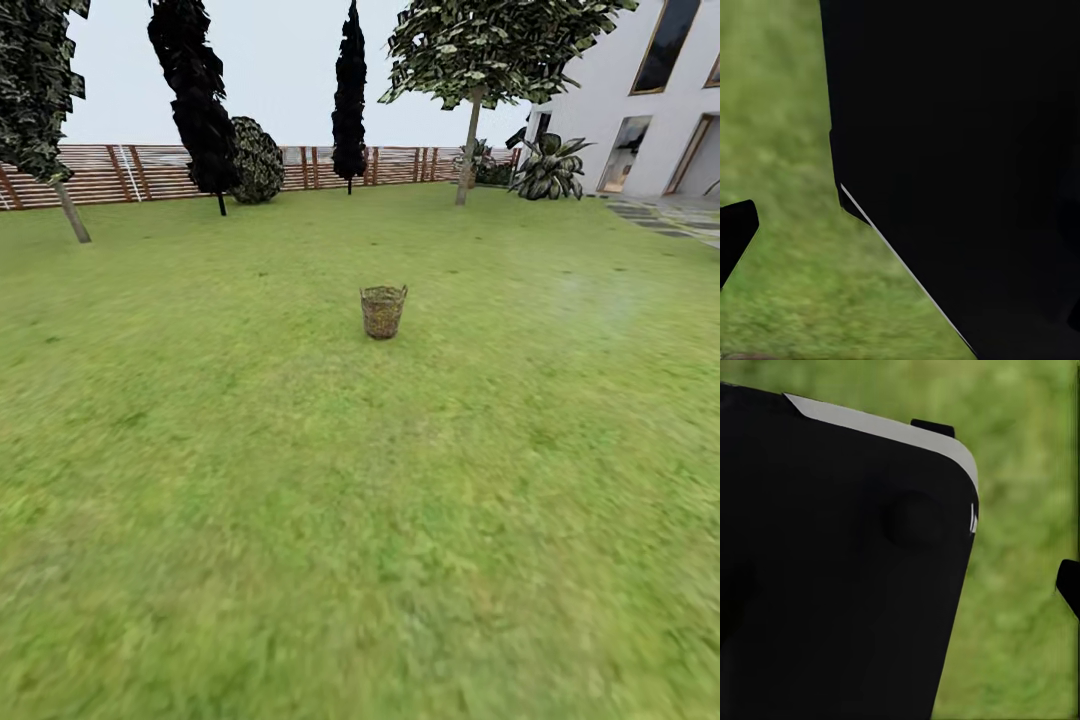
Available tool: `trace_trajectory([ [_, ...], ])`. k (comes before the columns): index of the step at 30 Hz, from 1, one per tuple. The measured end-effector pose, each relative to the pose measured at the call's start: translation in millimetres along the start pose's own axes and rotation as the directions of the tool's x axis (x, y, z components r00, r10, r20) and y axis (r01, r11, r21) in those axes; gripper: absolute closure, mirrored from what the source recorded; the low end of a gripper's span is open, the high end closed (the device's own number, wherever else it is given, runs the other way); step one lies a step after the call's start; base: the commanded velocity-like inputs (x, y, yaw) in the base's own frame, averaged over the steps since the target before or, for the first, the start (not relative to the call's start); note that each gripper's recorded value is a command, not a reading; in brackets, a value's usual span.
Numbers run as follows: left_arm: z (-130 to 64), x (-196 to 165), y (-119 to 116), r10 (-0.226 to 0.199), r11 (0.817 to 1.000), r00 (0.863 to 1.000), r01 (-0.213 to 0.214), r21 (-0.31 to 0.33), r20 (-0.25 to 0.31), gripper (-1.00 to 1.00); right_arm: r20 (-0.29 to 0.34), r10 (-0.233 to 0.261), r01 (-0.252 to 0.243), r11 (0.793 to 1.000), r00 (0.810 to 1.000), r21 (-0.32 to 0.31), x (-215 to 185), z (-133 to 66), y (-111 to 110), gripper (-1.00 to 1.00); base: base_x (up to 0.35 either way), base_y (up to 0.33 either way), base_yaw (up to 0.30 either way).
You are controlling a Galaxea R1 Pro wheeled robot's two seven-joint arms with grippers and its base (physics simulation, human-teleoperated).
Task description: Take the three Easter eggs out of the wicker basket on the lawn in the garden, then place them on the lawn next to a single tree (choose any tree) so that all three eggs are next to the same tree and none are left in the basket.
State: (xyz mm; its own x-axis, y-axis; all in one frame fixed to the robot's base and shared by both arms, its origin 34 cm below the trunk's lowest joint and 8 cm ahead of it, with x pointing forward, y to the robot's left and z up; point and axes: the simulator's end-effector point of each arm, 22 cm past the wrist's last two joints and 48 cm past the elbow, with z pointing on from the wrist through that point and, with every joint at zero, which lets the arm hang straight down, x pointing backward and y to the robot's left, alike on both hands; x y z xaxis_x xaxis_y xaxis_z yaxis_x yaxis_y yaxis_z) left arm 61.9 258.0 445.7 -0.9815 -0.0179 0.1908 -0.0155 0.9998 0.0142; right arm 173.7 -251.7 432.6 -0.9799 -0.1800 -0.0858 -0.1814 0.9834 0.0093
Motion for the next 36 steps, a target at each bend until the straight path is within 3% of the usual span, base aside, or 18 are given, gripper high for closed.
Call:
trace_trajectory([
  [36,0.0,-4.2,-0.2,0.000,1.000,1.000,0.000,0.001,0.011,-1.00,0.012,-0.001,0.001,1.000,1.000,0.001,-4.7,0.0,0.0,-1.00,0.315,0.000,-0.003],
])
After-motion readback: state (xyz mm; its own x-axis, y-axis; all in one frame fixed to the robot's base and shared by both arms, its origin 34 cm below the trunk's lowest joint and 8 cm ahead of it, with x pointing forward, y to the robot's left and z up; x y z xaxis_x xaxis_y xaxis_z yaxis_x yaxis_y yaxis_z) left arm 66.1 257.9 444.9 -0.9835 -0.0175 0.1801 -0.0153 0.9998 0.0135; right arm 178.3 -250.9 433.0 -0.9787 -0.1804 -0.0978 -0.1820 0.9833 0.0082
